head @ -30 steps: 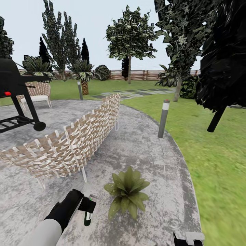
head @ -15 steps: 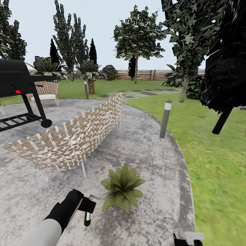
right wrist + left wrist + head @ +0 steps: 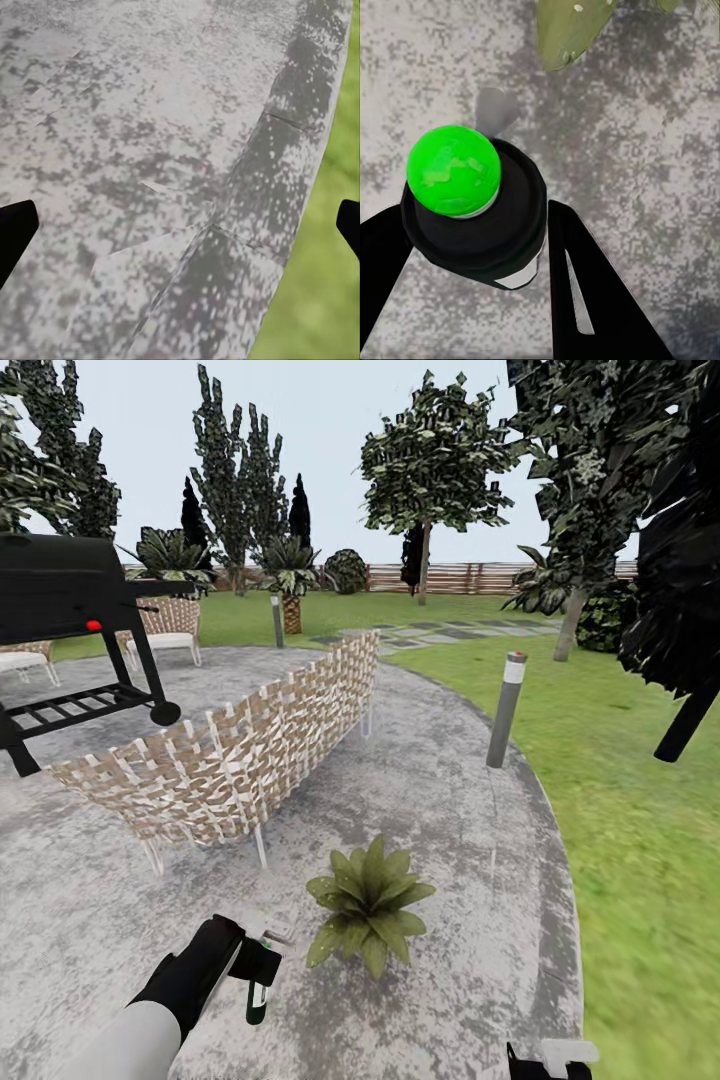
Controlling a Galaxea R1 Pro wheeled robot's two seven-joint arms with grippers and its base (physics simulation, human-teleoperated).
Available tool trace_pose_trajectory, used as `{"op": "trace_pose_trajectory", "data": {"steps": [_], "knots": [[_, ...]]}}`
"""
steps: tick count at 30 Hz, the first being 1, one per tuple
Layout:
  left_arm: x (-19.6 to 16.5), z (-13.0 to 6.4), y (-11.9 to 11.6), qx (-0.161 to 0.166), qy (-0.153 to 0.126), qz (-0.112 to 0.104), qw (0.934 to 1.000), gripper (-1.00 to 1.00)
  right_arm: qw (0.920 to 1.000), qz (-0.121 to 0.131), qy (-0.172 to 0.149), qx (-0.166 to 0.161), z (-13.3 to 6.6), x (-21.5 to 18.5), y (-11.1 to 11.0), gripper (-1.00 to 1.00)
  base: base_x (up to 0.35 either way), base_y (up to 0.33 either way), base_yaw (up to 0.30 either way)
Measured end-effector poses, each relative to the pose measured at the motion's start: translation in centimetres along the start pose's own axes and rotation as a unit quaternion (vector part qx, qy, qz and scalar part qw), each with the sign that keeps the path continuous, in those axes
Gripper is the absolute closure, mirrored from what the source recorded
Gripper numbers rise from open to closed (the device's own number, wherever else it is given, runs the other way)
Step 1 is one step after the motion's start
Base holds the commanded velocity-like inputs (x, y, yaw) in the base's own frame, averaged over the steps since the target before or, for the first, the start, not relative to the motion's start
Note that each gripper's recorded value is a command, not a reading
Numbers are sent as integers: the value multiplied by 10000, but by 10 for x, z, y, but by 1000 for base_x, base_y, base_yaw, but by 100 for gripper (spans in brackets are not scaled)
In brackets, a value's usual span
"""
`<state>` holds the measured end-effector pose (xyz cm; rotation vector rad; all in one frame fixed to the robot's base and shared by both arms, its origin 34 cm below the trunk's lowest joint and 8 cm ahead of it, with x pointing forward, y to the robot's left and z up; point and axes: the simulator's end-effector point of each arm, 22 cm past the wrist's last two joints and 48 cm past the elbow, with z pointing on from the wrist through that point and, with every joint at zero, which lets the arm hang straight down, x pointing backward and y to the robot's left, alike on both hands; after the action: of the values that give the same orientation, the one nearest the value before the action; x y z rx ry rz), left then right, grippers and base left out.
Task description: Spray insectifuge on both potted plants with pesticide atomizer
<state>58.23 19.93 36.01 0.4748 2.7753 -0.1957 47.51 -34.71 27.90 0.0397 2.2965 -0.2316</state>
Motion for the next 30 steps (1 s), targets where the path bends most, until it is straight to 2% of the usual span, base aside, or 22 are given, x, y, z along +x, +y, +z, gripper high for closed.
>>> {"op": "trace_pose_trajectory", "data": {"steps": [3,13,21,26,30], "knots": [[0,0,0,-1,3,4,10000,100,10000,-2,0,0,0,0,0,-100,38,-119,201],[1,0,0,-7,12,14,10000,100,10000,-2,-2,2,0,0,0,-100,42,-262,32],[2,1,0,-7,20,10,10000,100,10000,1,5,-1,0,0,0,-100,-176,-227,262],[1,1,0,-10,19,10,10000,100,10000,1,3,-1,0,0,0,-100,-32,-263,273],[2,1,1,-15,21,16,10000,100,10000,0,1,3,0,0,0,-100,-1,-272,77]]}}
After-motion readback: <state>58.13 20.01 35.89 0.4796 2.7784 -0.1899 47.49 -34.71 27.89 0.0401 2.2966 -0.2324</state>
